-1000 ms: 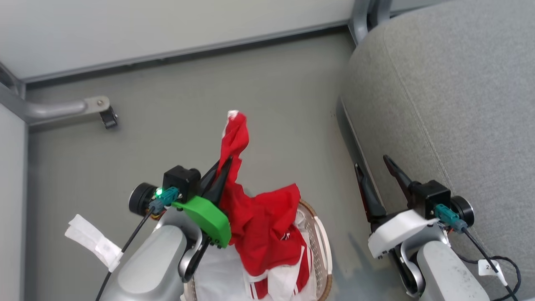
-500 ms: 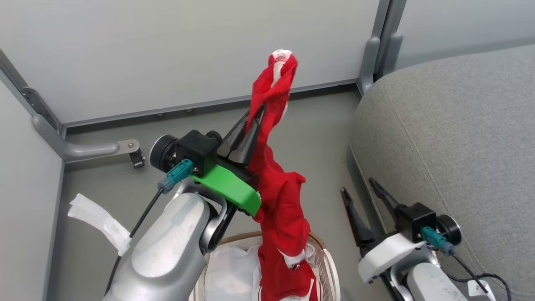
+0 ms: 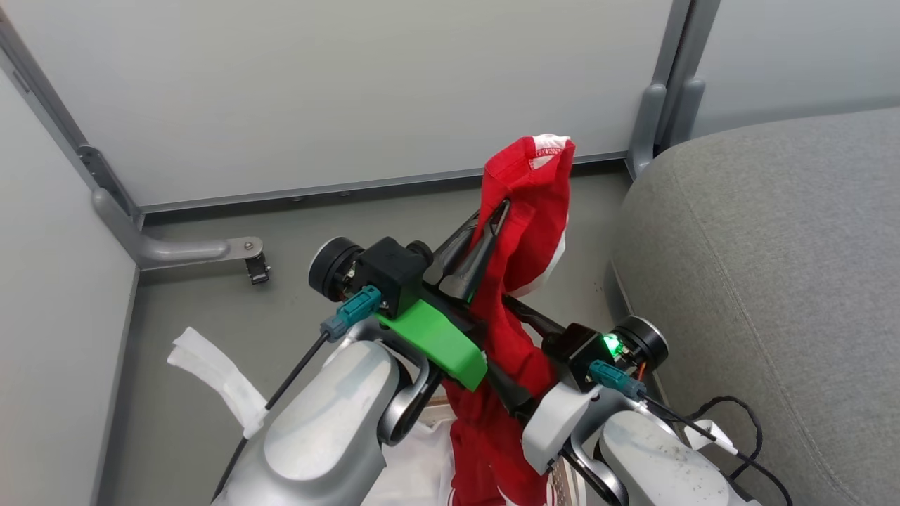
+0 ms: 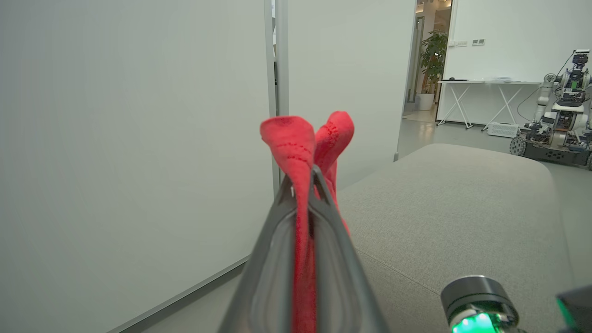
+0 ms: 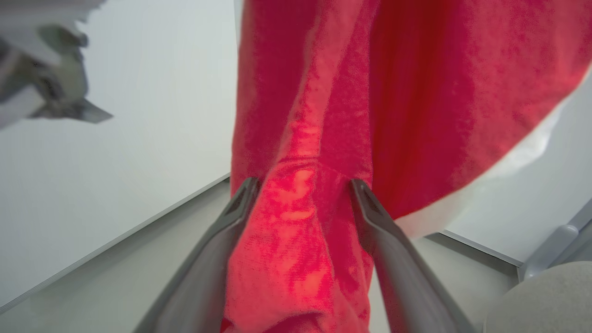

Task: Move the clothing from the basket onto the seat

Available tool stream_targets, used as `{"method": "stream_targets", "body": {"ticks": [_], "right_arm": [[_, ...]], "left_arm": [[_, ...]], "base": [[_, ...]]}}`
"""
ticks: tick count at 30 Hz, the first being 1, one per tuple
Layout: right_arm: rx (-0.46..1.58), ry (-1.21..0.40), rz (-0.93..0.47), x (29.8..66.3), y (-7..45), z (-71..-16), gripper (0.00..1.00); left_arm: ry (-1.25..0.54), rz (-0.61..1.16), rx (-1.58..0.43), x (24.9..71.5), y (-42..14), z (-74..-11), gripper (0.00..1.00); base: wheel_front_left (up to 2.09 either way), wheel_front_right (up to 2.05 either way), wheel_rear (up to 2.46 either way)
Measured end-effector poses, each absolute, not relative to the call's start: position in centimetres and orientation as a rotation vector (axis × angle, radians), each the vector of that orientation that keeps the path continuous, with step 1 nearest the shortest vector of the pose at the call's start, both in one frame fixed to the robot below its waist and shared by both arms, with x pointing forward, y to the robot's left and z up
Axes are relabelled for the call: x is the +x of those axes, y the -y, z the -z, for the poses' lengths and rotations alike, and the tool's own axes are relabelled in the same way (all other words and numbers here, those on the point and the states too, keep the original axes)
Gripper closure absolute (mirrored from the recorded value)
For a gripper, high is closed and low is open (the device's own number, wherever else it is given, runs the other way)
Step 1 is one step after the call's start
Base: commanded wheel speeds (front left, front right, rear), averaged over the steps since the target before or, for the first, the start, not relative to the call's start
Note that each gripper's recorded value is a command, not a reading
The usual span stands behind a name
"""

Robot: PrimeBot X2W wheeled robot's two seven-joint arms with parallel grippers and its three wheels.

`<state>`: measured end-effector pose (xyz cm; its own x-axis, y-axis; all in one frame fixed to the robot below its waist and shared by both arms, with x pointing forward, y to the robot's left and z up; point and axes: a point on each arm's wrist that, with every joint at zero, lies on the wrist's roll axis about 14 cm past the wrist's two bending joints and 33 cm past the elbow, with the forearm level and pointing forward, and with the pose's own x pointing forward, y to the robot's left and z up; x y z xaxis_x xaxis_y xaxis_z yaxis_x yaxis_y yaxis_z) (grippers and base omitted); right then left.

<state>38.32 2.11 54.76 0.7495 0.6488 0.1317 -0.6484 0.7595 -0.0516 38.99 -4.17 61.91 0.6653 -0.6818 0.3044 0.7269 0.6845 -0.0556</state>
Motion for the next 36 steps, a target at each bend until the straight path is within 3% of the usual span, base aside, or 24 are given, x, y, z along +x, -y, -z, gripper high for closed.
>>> {"method": "stream_targets", "body": {"ticks": [2, 3, 4, 5, 11, 12, 13, 14, 22, 36], "right_arm": [[-0.028, 0.086, -0.717, 38.6, -2.2, -52.9, 0.0], [-0.023, 0.059, -0.717, 38.6, -2.3, -52.2, 0.13], [-0.015, 0.036, -0.719, 38.5, -2.4, -51.6, 0.62], [-0.008, 0.022, -0.723, 38.5, -2.6, -51.2, 1.0], [0.045, 0.012, -0.705, 39.1, -2.5, -51.5, 1.0], [0.053, 0.023, -0.692, 39.3, -2.2, -51.8, 1.0], [0.06, 0.036, -0.681, 39.5, -1.9, -52.3, 1.0], [0.062, 0.044, -0.671, 39.6, -1.5, -52.5, 1.0], [0.116, 0.078, -0.477, 39.9, 4.8, -53.3, 1.0], [0.137, 0.105, -0.033, 35.9, 19.4, -52.6, 1.0]], "left_arm": [[0.268, 0.801, -0.18, 38.6, 4.1, -61.9, 1.0], [0.269, 0.797, -0.182, 38.5, 4.0, -61.9, 1.0], [0.27, 0.79, -0.183, 38.5, 3.8, -62.0, 1.0], [0.27, 0.779, -0.188, 38.5, 3.4, -62.1, 1.0], [0.27, 0.706, -0.211, 39.3, 1.4, -62.0, 1.0], [0.267, 0.697, -0.209, 39.4, 1.3, -61.8, 0.75], [0.257, 0.691, -0.214, 39.5, 1.2, -61.4, 0.08], [0.248, 0.687, -0.217, 39.5, 1.2, -61.1, 0.0], [0.144, 0.699, -0.191, 40.0, 2.3, -56.7, 0.0], [0.011, 1.01, -0.185, 36.8, 12.7, -51.9, 0.0]], "base": [[0.0, 0.0, 0.0], [0.0, 0.0, 0.0], [0.0, 0.0, 0.0], [0.0, 0.0, 0.0], [0.0, 0.0, 0.0], [0.0, 0.0, 0.0], [0.0, 0.0, 0.0], [0.0, 0.0, 0.0], [0.0, 0.0, 0.0], [0.0, 0.0, 0.0]]}}
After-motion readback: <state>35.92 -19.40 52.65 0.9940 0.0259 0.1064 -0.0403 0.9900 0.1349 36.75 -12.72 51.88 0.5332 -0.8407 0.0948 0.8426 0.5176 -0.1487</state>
